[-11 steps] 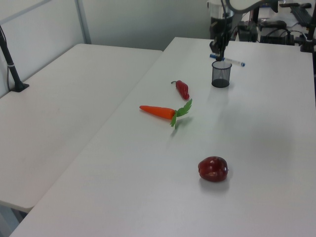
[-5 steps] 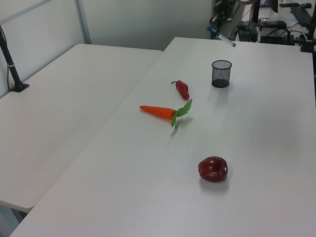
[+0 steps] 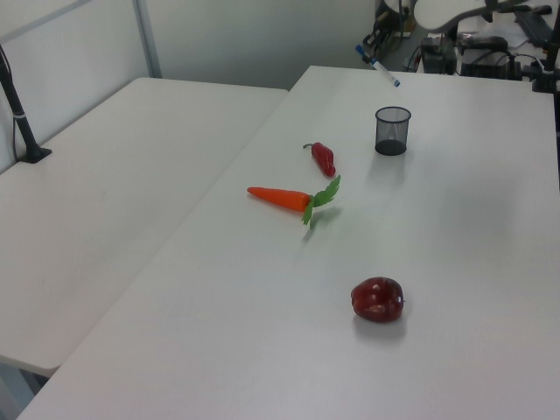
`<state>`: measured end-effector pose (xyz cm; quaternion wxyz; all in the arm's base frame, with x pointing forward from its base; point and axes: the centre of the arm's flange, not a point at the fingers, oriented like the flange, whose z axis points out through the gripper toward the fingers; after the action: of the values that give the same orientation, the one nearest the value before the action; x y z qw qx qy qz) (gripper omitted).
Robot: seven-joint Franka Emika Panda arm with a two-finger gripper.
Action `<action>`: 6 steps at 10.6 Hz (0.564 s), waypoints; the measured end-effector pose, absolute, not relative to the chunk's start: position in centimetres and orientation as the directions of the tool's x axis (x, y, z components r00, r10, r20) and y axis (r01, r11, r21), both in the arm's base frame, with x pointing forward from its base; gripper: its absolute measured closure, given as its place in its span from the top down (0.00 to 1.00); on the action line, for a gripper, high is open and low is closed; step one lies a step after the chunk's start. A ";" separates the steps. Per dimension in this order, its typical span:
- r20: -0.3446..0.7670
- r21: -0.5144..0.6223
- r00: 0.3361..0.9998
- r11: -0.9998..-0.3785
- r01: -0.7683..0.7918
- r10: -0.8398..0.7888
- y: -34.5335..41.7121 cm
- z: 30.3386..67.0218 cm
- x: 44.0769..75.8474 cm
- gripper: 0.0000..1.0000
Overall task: Place marker
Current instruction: 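Lower the marker upright into the pen cup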
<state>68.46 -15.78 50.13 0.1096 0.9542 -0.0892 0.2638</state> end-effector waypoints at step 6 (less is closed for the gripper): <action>0.482 0.160 0.870 -0.965 -0.206 -0.106 -15.7 43.0 67.9 0.17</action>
<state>67.89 -15.71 43.01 0.1038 0.9614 -0.0811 0.2418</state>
